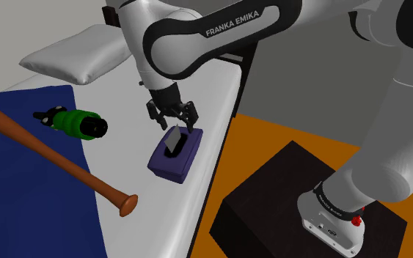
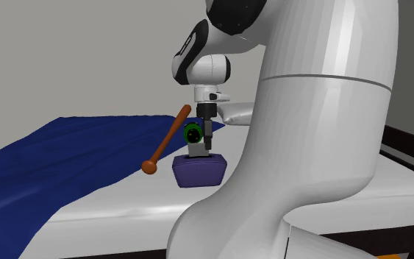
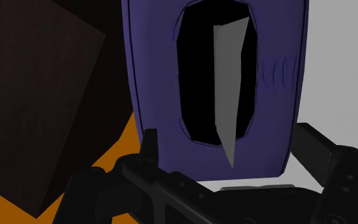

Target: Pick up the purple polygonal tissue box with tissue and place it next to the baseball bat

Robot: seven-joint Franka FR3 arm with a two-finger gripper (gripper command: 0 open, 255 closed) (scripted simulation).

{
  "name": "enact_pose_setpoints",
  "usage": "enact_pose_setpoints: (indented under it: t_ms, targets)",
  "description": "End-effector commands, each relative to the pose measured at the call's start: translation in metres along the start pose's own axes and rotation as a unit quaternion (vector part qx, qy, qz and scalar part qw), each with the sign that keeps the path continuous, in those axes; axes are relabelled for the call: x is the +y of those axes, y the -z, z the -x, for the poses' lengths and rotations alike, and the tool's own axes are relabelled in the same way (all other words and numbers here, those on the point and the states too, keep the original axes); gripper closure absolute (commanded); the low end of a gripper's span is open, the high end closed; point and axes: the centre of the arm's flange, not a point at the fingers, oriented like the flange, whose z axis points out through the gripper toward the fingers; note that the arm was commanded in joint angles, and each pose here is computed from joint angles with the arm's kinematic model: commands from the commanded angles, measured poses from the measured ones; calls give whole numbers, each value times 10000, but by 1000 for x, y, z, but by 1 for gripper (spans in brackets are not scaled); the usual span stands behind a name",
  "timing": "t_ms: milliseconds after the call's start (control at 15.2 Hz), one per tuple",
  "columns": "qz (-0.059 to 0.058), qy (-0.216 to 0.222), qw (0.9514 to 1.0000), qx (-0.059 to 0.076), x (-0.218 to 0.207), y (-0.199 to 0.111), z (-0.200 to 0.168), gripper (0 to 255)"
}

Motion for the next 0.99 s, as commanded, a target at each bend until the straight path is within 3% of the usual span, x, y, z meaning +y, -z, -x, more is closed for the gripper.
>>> enact_pose_setpoints:
  t_ms: [0,66,660,924]
  targets:
    - [0,0,10000,0,0,0,0,0]
    - [0,0,10000,0,0,0,0,255]
    - [0,0,10000,0,0,0,0,255]
    - [0,0,10000,0,6,20,0,255]
